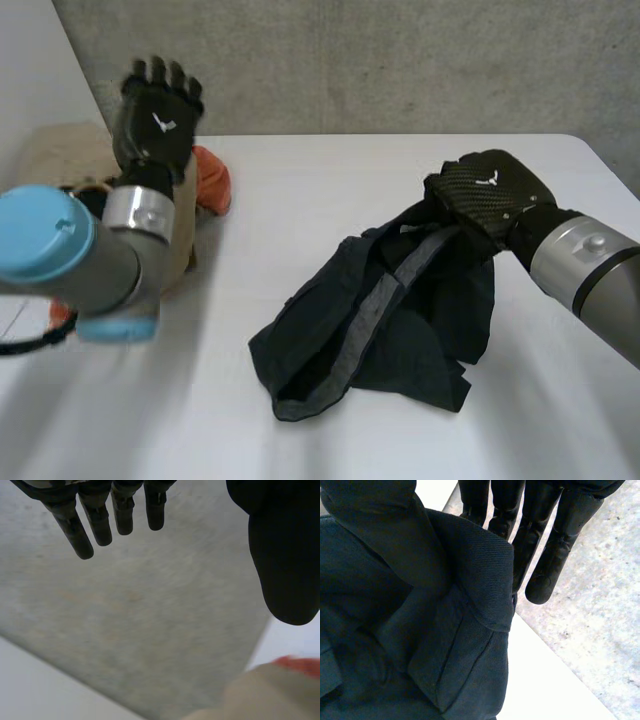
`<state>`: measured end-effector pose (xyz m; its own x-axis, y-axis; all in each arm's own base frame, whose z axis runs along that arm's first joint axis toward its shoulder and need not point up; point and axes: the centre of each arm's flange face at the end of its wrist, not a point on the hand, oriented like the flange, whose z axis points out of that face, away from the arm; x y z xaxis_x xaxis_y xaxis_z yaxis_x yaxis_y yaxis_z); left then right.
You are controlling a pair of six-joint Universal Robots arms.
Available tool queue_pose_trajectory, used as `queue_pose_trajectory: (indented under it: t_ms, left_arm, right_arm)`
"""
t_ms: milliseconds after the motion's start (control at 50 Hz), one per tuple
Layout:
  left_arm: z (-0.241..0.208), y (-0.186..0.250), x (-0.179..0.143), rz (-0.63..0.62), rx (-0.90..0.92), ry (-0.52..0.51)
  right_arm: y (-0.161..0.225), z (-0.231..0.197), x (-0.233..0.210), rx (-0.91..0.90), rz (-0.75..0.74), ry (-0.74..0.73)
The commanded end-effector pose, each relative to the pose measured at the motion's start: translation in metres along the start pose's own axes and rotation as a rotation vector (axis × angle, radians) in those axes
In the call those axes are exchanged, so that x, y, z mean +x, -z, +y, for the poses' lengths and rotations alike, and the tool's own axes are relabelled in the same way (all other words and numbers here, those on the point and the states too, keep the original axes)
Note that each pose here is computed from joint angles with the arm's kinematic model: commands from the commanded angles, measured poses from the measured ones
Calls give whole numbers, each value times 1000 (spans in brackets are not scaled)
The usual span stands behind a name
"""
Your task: Fold the laundry.
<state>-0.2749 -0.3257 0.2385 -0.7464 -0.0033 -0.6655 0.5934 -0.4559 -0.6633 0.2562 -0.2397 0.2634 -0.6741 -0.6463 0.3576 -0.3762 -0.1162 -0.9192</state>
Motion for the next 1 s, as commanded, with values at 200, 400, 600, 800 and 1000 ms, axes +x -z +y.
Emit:
queue_pose_trajectory:
  t_ms: [200, 400, 600, 800, 1000]
  left_arm:
    - [-40, 135, 35, 473, -437, 615]
    - [-27, 143, 73, 567, -508, 592]
    - [-43, 134, 93, 584, -450, 605]
    - [-85, 53, -29, 51, -179, 674]
    - [-142, 38, -70, -30, 123, 680]
  right_arm:
    - [-11, 0, 7, 2, 18, 4]
    - [-11, 1, 7, 9, 21, 5]
    - [-17, -12, 13, 86, 48, -28]
    - [-31, -51, 40, 337, 122, -158]
    - [-55, -44, 51, 388, 159, -313]
